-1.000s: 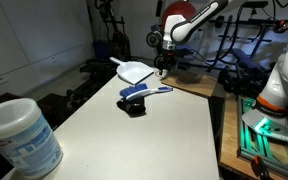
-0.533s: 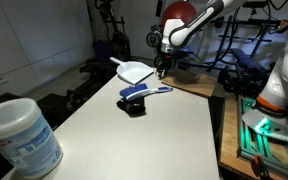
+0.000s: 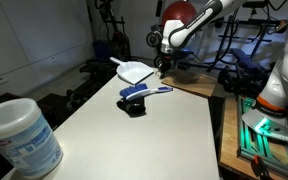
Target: Pick up the brown paper bag and hang it on the topmost barbell
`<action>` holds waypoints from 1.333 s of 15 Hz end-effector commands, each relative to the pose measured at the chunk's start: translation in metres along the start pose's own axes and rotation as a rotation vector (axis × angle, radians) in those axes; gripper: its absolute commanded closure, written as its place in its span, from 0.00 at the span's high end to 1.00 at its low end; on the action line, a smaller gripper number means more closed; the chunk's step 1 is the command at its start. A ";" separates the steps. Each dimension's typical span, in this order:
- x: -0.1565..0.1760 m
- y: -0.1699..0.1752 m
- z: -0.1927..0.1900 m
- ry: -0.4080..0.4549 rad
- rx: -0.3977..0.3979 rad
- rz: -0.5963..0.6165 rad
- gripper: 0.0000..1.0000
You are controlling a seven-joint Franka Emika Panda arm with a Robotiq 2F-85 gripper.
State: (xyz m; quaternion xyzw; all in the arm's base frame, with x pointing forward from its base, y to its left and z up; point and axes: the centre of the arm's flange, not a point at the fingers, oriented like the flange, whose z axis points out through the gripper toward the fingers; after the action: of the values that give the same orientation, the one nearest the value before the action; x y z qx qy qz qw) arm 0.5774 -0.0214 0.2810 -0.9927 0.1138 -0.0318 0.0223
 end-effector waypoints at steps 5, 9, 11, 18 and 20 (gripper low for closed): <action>0.000 0.006 -0.008 -0.003 -0.031 -0.015 0.04; -0.018 0.000 -0.051 0.003 -0.103 -0.038 0.03; -0.020 -0.004 -0.067 0.008 -0.131 -0.052 0.03; -0.033 -0.006 -0.136 0.135 -0.272 0.024 0.02; -0.038 -0.002 -0.169 0.205 -0.295 0.086 0.02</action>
State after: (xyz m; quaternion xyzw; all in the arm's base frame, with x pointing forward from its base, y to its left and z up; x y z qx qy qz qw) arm 0.5553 -0.0176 0.4071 -0.9829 0.1242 -0.0850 -0.1061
